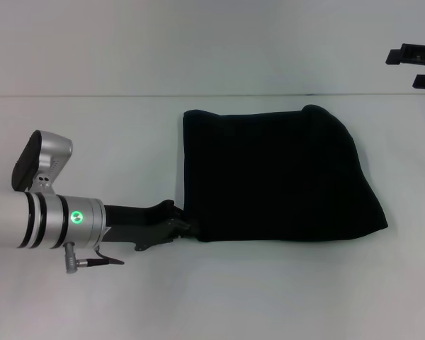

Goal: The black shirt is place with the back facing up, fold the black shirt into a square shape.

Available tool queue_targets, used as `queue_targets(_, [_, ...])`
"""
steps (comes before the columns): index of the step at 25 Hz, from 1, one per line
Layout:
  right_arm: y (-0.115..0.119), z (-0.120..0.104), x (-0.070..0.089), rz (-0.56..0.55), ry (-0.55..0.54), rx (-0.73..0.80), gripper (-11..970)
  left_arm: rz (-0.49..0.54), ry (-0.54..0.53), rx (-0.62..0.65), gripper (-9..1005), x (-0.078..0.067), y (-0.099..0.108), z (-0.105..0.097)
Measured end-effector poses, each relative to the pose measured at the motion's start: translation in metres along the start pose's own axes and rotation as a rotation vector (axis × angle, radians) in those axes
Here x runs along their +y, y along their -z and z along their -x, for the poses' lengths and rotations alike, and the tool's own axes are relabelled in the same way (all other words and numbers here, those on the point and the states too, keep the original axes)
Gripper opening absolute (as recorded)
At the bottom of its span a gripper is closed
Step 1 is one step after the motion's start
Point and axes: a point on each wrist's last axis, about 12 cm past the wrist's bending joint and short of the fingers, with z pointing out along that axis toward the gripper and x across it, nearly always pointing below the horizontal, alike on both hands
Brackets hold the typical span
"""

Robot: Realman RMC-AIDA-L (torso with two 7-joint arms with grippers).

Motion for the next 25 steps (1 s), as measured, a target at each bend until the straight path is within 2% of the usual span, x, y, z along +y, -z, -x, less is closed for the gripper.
queue_targets(4, [0.001,0.000,-0.001,0.001,-0.004,-0.003,924,-0.002,-0.001,0.004,212,0.000,0.001,0.000])
queue_targets(7, [0.001,0.000,-0.001,0.001,-0.005,-0.004,924,-0.002,-0.008,0.010,69,-0.001,0.001,0.000])
queue_targets(11, [0.001,0.000,-0.001,0.002,-0.005,-0.003,924,-0.027,-0.048,0.040,66,-0.002,0.005,-0.003])
queue_targets(18, [0.002,0.001,-0.001,0.003,-0.006,-0.004,924,-0.077,-0.054,0.046,65,0.011,0.041,-0.011])
queue_targets(22, [0.002,0.001,-0.001,0.001,-0.006,-0.006,924,-0.081,-0.036,0.025,66,0.017,0.046,-0.012])
queue_targets(25, [0.001,0.001,-0.001,0.002,-0.007,-0.005,924,-0.094,-0.040,0.022,78,0.012,0.042,-0.009])
